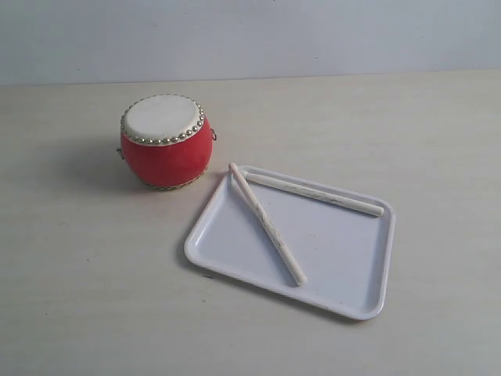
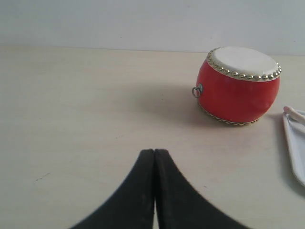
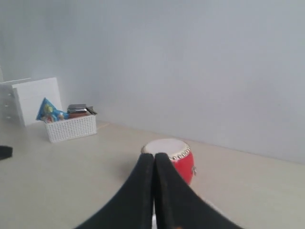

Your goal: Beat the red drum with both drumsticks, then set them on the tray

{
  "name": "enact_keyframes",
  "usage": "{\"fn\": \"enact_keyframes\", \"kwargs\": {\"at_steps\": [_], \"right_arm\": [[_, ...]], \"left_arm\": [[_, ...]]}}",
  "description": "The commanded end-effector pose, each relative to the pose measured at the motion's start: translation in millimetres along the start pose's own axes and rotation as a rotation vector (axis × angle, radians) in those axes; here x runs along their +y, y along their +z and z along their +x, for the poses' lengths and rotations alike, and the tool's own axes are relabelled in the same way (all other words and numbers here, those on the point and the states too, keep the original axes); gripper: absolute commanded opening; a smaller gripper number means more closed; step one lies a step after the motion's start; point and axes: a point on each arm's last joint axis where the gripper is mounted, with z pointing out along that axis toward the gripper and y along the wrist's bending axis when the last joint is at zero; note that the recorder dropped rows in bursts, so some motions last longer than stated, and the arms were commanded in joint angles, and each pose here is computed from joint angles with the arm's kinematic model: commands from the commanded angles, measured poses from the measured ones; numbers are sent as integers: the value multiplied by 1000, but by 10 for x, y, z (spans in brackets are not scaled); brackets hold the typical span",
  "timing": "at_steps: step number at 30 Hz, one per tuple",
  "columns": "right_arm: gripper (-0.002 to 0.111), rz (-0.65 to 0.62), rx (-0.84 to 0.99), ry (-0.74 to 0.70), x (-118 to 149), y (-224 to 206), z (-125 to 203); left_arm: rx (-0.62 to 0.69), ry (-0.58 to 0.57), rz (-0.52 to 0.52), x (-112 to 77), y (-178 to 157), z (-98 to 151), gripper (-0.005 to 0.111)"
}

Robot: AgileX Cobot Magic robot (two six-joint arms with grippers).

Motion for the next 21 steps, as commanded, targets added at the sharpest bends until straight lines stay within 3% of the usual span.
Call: {"fn": "enact_keyframes", "kwargs": {"at_steps": [1, 4, 12, 21], "right_arm": [[0, 122, 66, 34, -104, -19, 40], [0, 191, 46, 129, -165, -28, 32], [0, 228, 93, -101, -211, -30, 91], [0, 245, 31, -82, -281, 11, 390]], "left_arm": [[-8, -8, -2, 1, 1, 4, 0], [-8, -8, -2, 1, 1, 4, 0], [-8, -8, -2, 1, 1, 4, 0], [-8, -8, -2, 1, 1, 4, 0]]}}
